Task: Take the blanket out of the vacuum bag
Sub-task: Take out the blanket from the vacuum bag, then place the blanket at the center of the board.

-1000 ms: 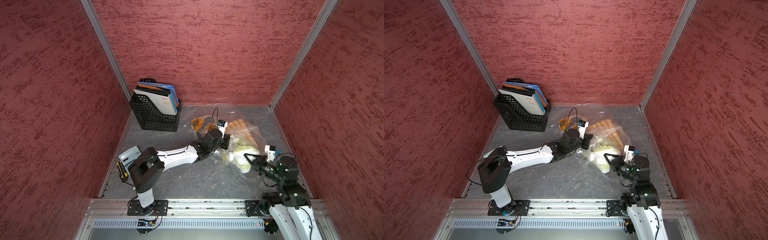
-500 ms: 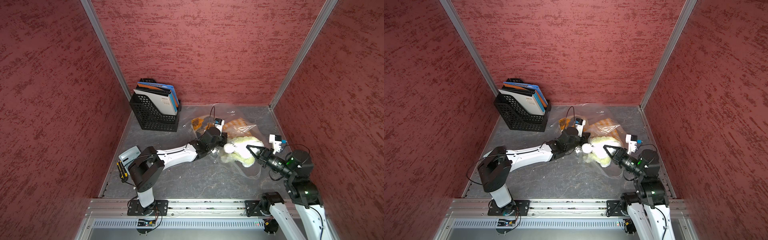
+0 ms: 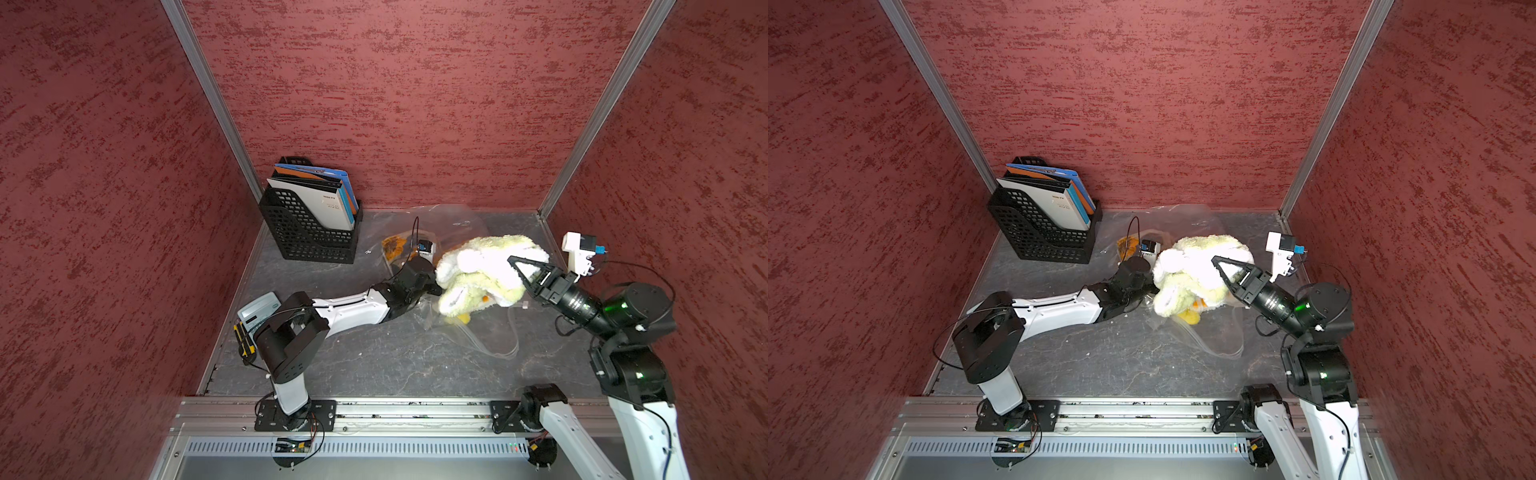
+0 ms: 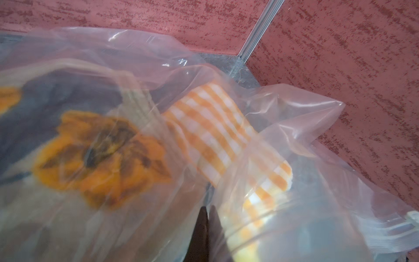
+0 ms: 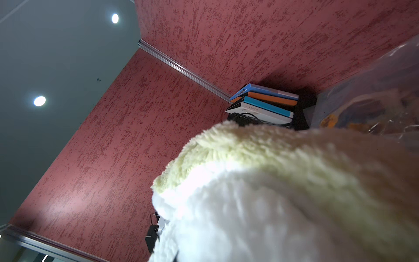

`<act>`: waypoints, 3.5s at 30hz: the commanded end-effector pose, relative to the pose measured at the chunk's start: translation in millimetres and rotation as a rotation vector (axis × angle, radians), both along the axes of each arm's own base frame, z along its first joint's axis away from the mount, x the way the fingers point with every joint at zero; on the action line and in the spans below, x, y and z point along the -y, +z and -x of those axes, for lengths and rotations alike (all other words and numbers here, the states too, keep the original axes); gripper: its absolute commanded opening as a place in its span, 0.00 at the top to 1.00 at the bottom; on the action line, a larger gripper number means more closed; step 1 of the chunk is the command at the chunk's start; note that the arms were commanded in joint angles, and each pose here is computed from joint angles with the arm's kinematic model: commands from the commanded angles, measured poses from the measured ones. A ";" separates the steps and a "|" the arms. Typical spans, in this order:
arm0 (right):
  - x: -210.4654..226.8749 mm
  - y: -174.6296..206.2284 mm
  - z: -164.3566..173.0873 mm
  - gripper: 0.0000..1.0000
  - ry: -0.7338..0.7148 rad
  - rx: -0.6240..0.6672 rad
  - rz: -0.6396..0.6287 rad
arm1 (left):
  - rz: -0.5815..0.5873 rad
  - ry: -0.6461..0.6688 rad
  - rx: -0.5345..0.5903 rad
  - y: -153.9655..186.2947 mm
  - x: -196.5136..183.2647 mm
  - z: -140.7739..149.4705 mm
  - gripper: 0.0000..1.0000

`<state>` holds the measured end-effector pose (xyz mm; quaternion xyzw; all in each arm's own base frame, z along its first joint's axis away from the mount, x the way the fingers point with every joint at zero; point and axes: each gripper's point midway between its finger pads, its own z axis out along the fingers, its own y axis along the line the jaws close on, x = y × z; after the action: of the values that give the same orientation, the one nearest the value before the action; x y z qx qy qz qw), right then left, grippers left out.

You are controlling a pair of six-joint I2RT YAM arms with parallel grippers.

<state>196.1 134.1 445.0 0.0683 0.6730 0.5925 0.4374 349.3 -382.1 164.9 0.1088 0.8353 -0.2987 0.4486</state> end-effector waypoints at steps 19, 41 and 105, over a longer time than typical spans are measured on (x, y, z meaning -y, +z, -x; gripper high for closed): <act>66.5 -24.5 -159.7 1.00 -0.336 0.020 0.133 | -0.032 0.135 -0.036 -20.9 -98.5 51.1 1.00; 169.4 -92.3 -291.2 1.00 -0.600 0.003 0.176 | -0.003 0.056 -0.050 -14.4 -95.9 65.4 1.00; 161.3 -357.7 -11.9 0.26 -0.700 -0.935 0.094 | 0.089 -0.075 0.019 19.8 -77.2 85.3 1.00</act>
<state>233.2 -49.4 106.1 0.5208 0.7358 0.2828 0.3277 267.2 -309.0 181.5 0.1210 0.8148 -0.3534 0.4434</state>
